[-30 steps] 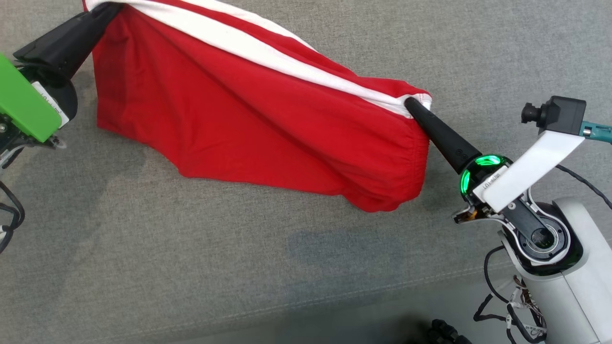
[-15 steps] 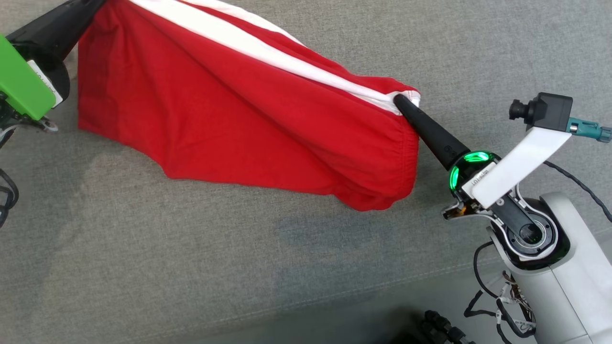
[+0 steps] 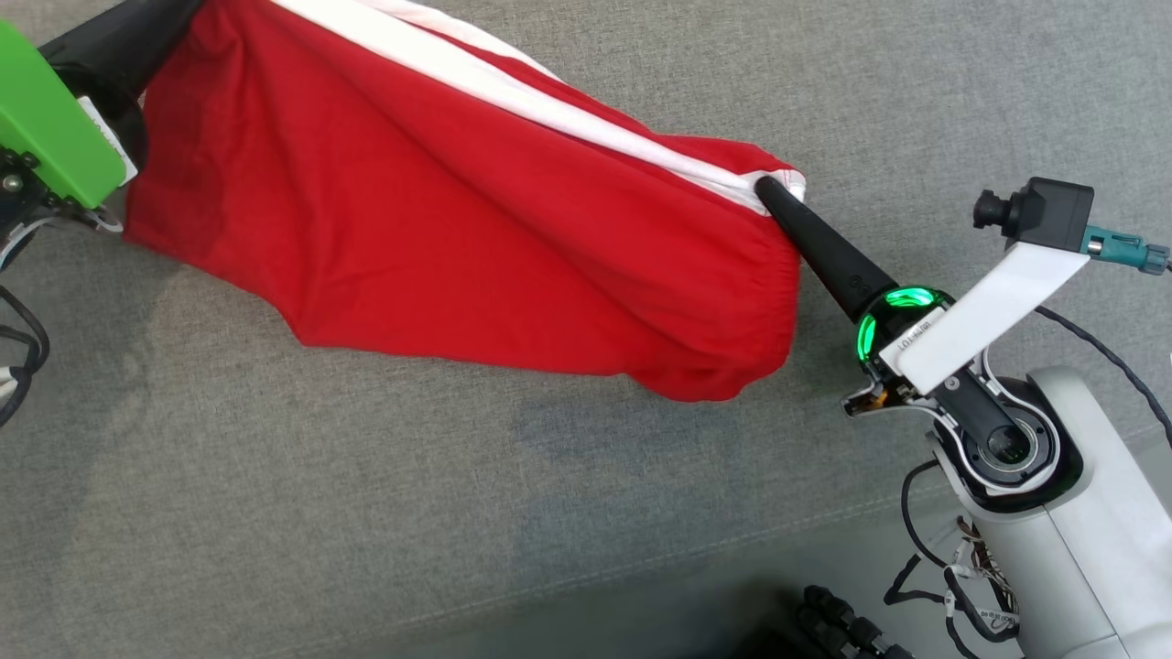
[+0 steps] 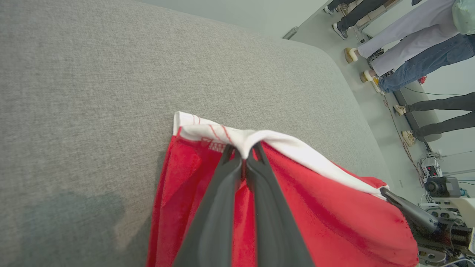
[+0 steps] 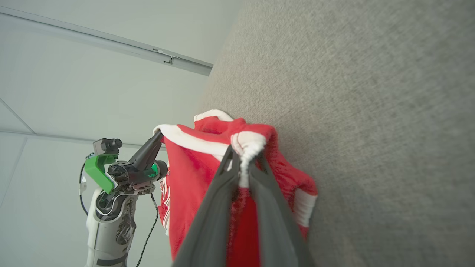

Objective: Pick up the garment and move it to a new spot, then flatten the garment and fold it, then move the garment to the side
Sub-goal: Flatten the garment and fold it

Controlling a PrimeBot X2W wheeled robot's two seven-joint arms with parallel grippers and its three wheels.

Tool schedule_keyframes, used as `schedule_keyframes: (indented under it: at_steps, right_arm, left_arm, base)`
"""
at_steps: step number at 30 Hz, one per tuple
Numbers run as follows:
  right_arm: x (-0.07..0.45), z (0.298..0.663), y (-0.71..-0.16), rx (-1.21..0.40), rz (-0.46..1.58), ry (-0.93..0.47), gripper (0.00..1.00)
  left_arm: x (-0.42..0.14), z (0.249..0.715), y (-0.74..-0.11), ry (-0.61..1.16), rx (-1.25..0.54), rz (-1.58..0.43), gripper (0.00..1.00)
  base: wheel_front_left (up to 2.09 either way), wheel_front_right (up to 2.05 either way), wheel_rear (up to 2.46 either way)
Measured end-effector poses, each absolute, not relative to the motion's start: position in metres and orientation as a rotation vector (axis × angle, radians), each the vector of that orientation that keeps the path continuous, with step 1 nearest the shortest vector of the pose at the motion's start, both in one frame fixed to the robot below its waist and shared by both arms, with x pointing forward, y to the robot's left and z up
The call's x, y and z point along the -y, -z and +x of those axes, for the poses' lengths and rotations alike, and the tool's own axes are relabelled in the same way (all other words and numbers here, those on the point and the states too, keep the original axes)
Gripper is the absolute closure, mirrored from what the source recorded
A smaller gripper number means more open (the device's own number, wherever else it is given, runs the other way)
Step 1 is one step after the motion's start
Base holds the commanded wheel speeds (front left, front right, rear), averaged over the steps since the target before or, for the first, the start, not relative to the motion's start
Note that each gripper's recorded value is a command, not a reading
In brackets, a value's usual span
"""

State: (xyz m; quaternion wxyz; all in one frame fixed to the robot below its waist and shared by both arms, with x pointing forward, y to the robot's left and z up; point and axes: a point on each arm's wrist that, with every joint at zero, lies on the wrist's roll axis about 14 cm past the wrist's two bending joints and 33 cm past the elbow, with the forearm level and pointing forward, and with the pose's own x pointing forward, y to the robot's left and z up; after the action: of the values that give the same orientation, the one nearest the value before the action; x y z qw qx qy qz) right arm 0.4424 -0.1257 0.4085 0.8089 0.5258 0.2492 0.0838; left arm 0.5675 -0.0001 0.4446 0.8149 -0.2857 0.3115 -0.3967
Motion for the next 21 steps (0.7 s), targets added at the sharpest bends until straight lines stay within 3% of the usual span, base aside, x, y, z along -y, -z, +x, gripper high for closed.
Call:
schedule_keyframes:
  at_steps: [1, 2, 3, 12, 21]
  right_arm:
    - [0.126, 0.442, -0.407, -0.535, 1.124, -0.176, 0.59]
    - [0.127, 0.442, -0.406, -0.534, 1.120, -0.168, 0.42]
    - [0.129, 0.442, -0.405, -0.535, 1.116, -0.161, 0.00]
    - [0.135, 0.442, -0.404, -0.517, 1.107, -0.140, 0.00]
    - [0.160, 0.446, -0.429, -0.387, 1.007, -0.120, 0.00]
  left_arm:
    - [0.000, 0.569, -0.443, 0.843, -0.666, -0.604, 0.10]
    - [0.000, 0.571, -0.442, 0.839, -0.665, -0.598, 0.00]
    - [-0.001, 0.573, -0.441, 0.834, -0.663, -0.595, 0.00]
    - [0.007, 0.576, -0.435, 0.833, -0.656, -0.608, 0.00]
    - [0.013, 0.579, -0.475, 0.844, -0.503, -0.681, 0.00]
  base:
    - [0.00, 0.00, 0.00]
    - [0.00, 0.00, 0.00]
    - [0.00, 0.00, 0.00]
    - [0.00, 0.00, 0.00]
    - [0.00, 0.00, 0.00]
